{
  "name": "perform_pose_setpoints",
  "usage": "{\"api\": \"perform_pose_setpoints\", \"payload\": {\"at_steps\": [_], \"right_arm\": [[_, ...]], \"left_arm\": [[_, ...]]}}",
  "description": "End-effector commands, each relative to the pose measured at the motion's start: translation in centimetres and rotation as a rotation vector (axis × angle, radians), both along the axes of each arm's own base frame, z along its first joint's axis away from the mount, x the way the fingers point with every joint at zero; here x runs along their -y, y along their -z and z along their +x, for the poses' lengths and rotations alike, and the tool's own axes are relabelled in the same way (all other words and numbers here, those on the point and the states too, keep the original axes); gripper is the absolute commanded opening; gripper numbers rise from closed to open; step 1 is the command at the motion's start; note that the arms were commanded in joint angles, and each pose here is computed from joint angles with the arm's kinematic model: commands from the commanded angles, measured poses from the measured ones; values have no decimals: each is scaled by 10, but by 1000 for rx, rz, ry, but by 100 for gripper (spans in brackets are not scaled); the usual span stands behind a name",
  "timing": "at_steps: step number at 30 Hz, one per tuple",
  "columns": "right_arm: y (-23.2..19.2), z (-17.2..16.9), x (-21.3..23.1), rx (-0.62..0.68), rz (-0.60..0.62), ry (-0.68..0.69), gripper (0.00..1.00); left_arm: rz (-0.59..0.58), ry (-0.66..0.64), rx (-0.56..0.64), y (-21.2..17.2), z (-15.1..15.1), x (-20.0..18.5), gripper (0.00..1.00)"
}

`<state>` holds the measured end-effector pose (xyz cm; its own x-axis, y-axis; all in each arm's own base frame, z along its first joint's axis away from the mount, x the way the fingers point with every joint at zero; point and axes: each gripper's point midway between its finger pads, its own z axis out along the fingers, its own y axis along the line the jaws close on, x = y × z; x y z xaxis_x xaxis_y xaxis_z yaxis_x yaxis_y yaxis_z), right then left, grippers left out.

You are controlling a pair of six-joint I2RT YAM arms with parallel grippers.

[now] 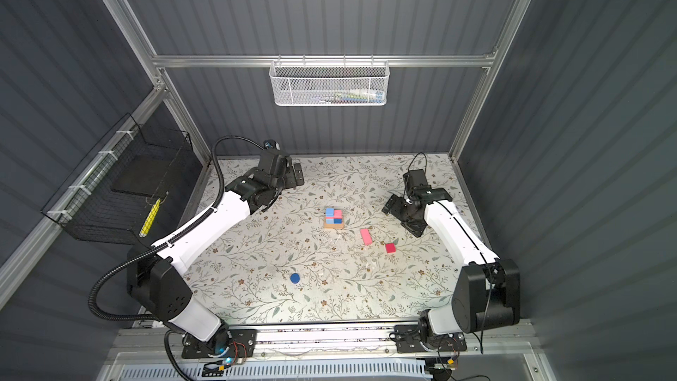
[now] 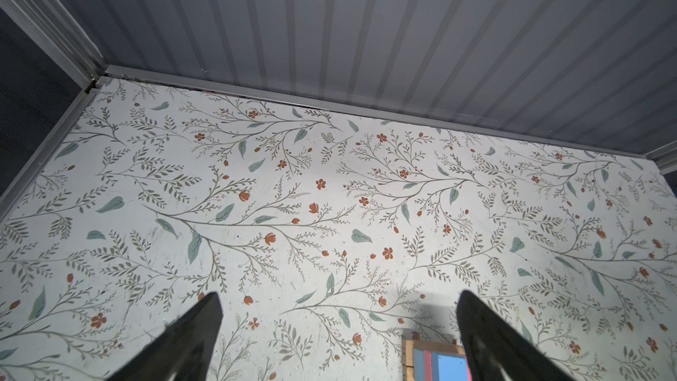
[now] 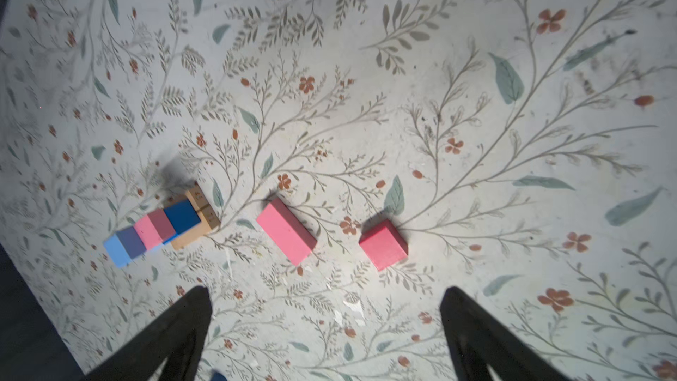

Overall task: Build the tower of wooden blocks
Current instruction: 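Move the right gripper over the magenta cube on the table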

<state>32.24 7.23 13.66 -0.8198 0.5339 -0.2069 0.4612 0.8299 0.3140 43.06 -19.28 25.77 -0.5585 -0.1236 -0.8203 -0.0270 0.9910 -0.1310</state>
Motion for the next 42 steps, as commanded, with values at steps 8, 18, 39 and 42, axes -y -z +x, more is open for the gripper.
{"api": "perform_pose_setpoints", "payload": {"at_steps": [8,18,39,42], "right_arm": [[16,-39,-32,-53,-181,-449,99],[13,-30,-28,77,-325,-563,99],[90,-47,-19,-194,-233,-651,76],[93,-48,-16,-200,-201,-631,72]], "left_arm": [[43,29,-25,34,2,2,100],[39,38,-29,42,3,1,100],[56,25,-51,53,5,-4,100],[55,25,-56,54,6,-4,100]]}}
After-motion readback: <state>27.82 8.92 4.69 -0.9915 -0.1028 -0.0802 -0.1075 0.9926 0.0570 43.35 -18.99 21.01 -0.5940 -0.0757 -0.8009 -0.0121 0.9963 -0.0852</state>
